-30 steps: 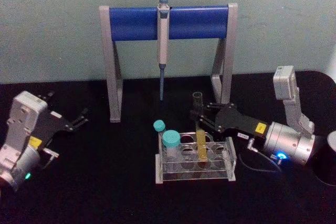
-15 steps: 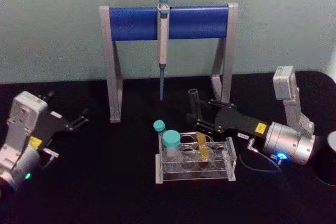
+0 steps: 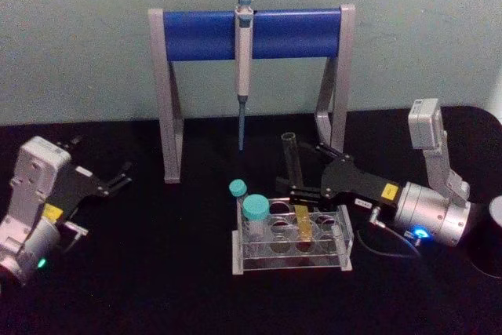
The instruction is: Pick up the test tube from the test tube rack, shake it, then place it back into the test tube rack.
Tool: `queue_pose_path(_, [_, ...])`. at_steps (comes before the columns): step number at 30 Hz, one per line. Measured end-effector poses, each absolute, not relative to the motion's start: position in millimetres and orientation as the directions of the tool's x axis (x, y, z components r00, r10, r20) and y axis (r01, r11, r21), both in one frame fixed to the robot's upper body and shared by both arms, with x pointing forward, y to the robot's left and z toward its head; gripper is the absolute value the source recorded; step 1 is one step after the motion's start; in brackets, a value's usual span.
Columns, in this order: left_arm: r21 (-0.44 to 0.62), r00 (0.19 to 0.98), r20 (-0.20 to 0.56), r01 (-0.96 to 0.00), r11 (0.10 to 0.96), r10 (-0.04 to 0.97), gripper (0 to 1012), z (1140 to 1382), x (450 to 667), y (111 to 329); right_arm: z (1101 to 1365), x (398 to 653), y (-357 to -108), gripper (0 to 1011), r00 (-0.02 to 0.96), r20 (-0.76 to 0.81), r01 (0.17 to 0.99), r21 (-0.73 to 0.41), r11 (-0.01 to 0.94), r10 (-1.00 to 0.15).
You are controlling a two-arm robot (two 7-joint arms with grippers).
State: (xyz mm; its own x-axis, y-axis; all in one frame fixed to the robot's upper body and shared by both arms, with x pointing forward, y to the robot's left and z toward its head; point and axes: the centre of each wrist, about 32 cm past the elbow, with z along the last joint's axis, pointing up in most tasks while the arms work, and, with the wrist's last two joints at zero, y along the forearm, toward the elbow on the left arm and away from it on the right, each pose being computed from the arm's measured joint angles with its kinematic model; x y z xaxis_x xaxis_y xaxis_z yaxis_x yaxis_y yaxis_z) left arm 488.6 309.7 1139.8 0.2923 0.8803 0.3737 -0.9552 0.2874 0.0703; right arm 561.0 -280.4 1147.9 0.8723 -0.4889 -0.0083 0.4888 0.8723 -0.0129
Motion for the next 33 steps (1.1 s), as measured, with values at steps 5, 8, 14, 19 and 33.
queue_pose_path(5, [0.07, 0.292, 0.374, -0.955, 0.287, 0.88, 1001, 1140, 489, 310, 1148, 561, -280, 1000, 0.872, -0.009, 0.489, -0.013, 0.872, -0.489])
queue_pose_path(8, [0.07, 0.292, 0.374, -0.955, 0.287, 0.88, 1001, 1140, 489, 310, 1148, 561, -280, 1000, 0.872, -0.009, 0.489, -0.012, 0.872, -0.489])
queue_pose_path(14, [0.07, 0.292, 0.374, -0.955, 0.287, 0.88, 1001, 1140, 489, 310, 1150, 560, -281, 1000, 0.871, 0.008, 0.49, 0.003, 0.871, -0.49])
queue_pose_path(19, [0.07, 0.292, 0.374, -0.955, 0.287, 0.88, 1001, 1140, 489, 310, 1156, 556, -281, 1000, 0.859, 0.053, 0.506, 0.072, 0.86, -0.51])
queue_pose_path(33, [0.07, 0.292, 0.374, -0.955, 0.287, 0.88, 1001, 1140, 489, 310, 1173, 535, -283, 1000, 0.617, 0.099, 0.759, 0.188, 0.623, -0.781])
